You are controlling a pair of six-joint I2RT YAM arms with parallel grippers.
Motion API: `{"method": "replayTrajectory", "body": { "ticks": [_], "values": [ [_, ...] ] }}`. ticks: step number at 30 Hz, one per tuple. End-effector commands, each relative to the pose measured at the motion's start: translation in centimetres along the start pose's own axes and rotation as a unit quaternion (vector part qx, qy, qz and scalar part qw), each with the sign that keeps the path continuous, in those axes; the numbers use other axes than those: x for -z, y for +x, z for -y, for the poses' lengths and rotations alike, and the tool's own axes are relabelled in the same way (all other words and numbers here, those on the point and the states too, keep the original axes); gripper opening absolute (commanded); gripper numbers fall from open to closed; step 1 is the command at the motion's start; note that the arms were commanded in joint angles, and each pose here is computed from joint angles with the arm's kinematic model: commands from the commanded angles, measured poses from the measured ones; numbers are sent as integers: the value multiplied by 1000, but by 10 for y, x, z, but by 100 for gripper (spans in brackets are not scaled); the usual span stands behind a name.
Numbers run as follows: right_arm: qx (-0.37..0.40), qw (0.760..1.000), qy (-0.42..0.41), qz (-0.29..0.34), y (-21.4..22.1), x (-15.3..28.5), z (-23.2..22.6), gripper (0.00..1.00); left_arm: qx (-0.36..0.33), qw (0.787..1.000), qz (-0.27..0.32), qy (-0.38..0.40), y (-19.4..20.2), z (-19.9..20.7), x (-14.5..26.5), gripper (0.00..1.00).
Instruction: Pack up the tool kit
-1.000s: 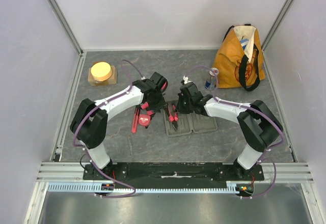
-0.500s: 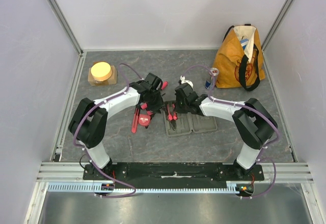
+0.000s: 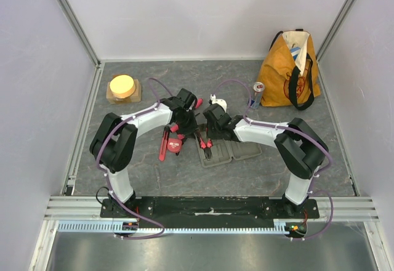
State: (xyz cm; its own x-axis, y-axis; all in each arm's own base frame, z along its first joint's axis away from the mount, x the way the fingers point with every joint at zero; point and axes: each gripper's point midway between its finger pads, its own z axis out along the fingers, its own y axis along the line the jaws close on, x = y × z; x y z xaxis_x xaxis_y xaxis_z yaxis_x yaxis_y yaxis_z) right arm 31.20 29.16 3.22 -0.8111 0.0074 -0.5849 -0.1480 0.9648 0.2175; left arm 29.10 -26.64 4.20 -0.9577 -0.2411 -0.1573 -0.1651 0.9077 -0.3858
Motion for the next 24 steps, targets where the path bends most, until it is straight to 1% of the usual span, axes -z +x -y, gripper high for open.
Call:
{"method": "replayTrajectory", "body": {
  "ticks": [1, 3, 7, 12, 15, 20, 24],
  "values": [
    [0, 1000, -8, 20, -17, 2, -12, 9, -19, 1000, -9, -12, -2, -5, -10, 24],
    [0, 1000, -16, 20, -17, 3, -15, 12, -19, 1000, -9, -15, -3, -7, -12, 19],
    [3, 999, -44, 19, -15, 5, -23, 9, -24, 999, -18, -16, 0, -10, -19, 10],
    [12, 998, -65, 4, -5, 1, -29, 5, -23, 999, -29, -32, 5, -19, -26, 7],
    [16, 998, -66, -4, 0, -2, -28, 1, -18, 998, -38, -54, 7, -27, -29, 2],
    [21, 998, -58, -20, 13, -7, -24, 0, -10, 993, -60, -101, 12, -40, -30, 2],
    [27, 998, -52, -26, 21, -11, -23, 0, -18, 988, -55, -141, 10, -48, -29, 2]
  ]
}}
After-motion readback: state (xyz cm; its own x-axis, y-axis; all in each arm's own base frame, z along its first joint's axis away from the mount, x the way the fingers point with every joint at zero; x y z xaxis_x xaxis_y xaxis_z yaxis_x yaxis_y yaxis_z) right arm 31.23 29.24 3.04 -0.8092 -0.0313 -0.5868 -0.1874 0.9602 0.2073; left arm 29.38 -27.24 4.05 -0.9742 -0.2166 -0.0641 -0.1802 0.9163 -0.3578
